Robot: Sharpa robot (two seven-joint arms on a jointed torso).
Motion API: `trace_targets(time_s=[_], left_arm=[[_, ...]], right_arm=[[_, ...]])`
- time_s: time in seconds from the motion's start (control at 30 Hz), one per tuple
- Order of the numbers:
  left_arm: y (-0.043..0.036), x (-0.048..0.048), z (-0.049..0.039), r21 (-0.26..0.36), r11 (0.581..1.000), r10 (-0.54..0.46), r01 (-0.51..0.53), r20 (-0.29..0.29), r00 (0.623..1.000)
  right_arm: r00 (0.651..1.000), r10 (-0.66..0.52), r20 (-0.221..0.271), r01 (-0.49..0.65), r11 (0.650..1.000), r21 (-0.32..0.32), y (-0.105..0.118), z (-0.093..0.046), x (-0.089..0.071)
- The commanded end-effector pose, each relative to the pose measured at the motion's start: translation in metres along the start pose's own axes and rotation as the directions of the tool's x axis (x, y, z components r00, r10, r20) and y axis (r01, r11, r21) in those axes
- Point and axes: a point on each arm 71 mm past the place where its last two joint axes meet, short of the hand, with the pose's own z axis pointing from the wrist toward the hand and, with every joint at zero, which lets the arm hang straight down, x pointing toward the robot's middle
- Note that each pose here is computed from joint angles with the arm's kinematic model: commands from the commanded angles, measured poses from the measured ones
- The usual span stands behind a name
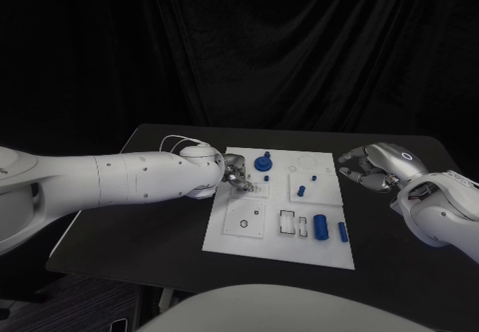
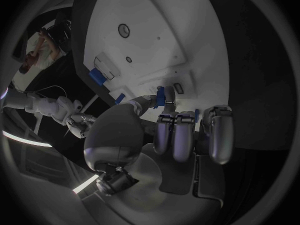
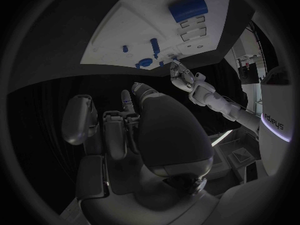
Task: Assemble the parts on the task board
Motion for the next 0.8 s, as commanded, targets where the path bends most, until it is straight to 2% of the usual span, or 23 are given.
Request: trace_targets(time_s=[0.03, 0.3, 0.8], left_arm=[[0.0037, 0.0018, -0.0009, -0.024, 0.990, -0.142, 0.142, -0.017, 0.990], [0.0064, 0.0008, 0.0001, -0.030, 0.983, -0.183, 0.183, -0.014, 0.983], [0.0013, -0.0014, 0.0045, 0.000, 0.979, -0.202, 0.202, 0.016, 0.979]], right_arm=[[1.000, 0.006, -0.010, -0.006, 1.000, 0.021, -0.0022, -0.0009, 0.0013], [1.000, 0.007, -0.011, -0.006, 1.000, 0.022, -0.0026, -0.0010, 0.0017], [1.000, 0.008, -0.014, -0.007, 1.000, 0.027, -0.0039, -0.0025, 0.0033]])
